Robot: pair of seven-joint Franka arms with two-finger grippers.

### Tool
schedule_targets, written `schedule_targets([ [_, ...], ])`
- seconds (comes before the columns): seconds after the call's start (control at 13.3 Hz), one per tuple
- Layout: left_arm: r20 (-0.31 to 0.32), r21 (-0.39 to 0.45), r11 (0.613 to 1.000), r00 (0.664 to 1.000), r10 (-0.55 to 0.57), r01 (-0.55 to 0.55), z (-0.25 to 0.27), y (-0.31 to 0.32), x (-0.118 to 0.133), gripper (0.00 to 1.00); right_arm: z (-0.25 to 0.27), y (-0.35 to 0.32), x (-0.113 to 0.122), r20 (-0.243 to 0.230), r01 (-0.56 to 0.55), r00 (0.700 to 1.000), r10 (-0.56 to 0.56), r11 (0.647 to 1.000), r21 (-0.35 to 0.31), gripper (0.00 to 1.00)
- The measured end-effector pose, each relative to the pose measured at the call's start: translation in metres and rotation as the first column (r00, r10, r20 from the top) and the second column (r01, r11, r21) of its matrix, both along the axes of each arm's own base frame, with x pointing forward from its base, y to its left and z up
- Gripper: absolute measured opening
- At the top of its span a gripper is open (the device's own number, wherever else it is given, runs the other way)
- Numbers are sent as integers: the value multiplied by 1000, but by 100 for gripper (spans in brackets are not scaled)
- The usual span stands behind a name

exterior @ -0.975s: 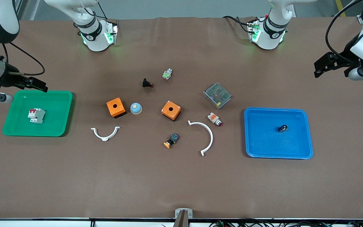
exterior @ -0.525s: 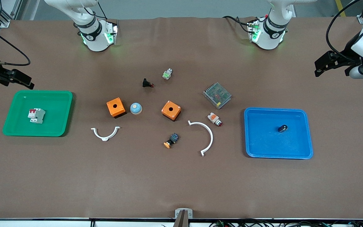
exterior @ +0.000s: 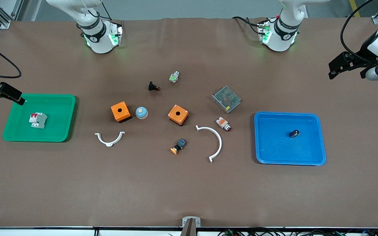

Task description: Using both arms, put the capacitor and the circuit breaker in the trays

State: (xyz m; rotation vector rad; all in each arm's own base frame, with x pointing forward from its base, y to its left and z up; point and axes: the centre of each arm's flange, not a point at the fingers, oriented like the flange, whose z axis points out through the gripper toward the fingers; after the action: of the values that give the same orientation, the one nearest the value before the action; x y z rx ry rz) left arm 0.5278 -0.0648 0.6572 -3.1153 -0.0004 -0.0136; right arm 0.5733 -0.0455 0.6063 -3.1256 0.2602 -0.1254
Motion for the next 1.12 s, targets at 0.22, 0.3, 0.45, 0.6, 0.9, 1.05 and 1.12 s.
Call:
schedule_targets([
  [0.22,1,0,1000,1000,1,-1,0,0,0,100,0,-1,4,10,1,1000,-1,1000,-1,100],
  [0.3,1,0,1000,1000,1,-1,0,0,0,100,1,-1,4,11,2,1000,-2,1000,-1,100],
  [0.45,1,0,1000,1000,1,-1,0,0,0,100,1,-2,4,13,3,1000,-3,1000,-2,100],
  [0.6,0,0,1000,1000,1,-1,0,1,0,100,1,-2,4,12,3,1000,-3,1000,-2,100],
  [0.9,-6,1,1000,1000,1,-1,0,1,-1,100,2,-3,3,12,5,1000,-5,1000,-2,100],
  [1.05,-9,1,1000,1000,1,-1,-1,1,-1,100,2,-4,3,12,6,1000,-6,1000,-2,100],
  [1.12,-9,1,1000,1000,1,-1,-1,1,-1,100,2,-4,3,12,6,1000,-6,1000,-2,100],
])
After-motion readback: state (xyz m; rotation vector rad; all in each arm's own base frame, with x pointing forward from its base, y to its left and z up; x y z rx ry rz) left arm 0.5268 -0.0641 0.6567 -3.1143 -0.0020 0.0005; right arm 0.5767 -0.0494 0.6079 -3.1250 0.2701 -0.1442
